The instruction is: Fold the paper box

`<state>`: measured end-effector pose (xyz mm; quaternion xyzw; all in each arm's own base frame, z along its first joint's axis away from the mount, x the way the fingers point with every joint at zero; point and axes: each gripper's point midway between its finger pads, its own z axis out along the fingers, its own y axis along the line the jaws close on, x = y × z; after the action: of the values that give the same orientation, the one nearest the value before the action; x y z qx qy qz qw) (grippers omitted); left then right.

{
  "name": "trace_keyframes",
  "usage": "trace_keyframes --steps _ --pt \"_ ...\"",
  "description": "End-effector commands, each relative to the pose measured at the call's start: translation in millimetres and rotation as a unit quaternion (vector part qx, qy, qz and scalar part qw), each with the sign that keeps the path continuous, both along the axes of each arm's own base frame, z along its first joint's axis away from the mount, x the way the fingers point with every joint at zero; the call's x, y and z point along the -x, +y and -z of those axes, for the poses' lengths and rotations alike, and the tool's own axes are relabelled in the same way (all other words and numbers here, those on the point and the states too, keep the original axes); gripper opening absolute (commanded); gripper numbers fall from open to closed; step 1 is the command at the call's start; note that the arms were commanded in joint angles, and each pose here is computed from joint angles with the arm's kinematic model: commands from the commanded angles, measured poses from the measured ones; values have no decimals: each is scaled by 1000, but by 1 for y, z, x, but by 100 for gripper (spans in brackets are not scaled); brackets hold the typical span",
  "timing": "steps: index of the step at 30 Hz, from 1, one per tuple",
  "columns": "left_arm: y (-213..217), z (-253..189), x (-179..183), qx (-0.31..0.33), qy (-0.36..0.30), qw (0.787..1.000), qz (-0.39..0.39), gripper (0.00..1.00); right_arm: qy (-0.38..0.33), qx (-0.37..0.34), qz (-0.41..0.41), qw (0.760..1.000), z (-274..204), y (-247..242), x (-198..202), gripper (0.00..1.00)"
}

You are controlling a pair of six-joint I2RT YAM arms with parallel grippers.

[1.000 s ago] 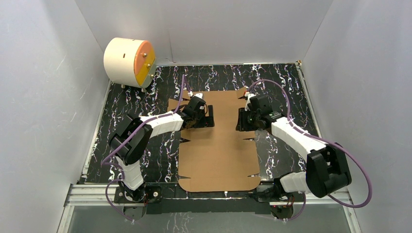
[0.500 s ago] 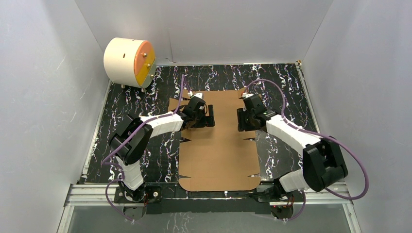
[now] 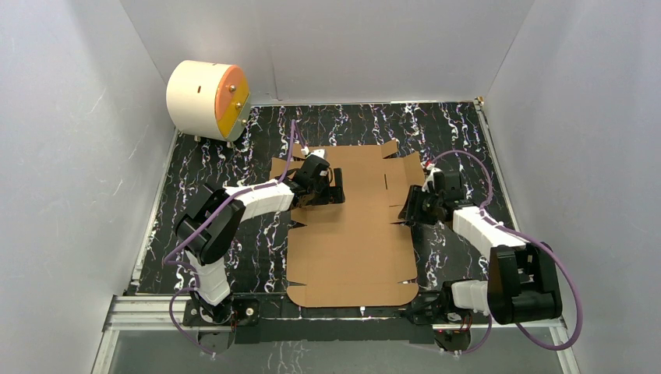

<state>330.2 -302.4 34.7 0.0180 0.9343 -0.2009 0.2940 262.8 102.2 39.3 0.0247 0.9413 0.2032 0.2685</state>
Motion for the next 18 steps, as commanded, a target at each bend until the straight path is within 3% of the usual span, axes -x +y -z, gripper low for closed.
trace_keyframes --steps 1,12,18 --pt "13 45 34 -30 76 997 11 90 -46 -74 -9 996 -13 8 -15 54" --pt "12 47 35 -29 80 996 11 90 -42 -121 -4 992 3 13 -10 45" --pt "12 47 35 -28 80 996 10 90 -60 -106 -9 992 -9 10 -16 34"
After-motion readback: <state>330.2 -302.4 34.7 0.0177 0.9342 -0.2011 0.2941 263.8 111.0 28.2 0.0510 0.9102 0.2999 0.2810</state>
